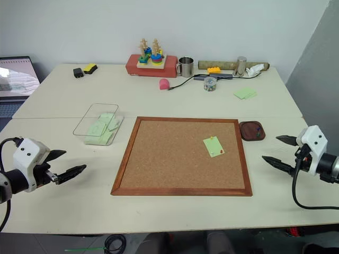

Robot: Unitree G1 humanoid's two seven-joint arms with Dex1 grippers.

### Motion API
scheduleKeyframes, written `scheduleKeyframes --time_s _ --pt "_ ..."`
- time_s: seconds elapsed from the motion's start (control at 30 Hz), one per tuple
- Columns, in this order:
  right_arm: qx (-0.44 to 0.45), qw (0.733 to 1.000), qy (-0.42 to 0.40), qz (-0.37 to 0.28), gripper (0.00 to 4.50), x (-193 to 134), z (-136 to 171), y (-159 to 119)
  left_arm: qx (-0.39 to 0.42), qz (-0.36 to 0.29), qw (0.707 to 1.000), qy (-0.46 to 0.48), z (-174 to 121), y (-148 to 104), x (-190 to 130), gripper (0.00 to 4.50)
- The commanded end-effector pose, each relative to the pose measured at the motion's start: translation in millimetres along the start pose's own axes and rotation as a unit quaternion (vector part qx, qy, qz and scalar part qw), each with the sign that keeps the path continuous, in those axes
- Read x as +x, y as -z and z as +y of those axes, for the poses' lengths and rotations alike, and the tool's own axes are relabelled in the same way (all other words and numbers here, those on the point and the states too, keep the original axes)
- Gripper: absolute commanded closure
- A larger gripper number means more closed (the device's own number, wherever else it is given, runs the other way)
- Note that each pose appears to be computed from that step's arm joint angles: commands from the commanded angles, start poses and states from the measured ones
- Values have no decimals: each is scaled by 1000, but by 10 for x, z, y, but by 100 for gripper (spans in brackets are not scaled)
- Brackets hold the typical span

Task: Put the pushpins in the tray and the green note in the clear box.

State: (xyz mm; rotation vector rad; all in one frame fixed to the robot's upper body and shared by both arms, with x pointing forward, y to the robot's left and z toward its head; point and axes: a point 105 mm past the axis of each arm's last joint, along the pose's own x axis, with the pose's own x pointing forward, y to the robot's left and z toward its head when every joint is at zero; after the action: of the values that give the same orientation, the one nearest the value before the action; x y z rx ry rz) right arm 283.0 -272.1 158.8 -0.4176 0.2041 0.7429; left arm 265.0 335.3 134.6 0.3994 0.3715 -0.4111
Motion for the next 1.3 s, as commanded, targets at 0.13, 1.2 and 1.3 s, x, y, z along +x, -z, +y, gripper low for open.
scheduleKeyframes --time_s 0.13,1.2,1.3 --pt "-22 1000 11 -8 0 -23 -39 -91 23 -11 999 -22 80 -62 -37 2" --pt "-8 999 31 -25 0 -8 76 -120 53 -121 974 184 -658 -965 419 18" --pt "-5 999 27 -28 0 16 112 -138 61 -143 965 211 -858 -1107 543 65"
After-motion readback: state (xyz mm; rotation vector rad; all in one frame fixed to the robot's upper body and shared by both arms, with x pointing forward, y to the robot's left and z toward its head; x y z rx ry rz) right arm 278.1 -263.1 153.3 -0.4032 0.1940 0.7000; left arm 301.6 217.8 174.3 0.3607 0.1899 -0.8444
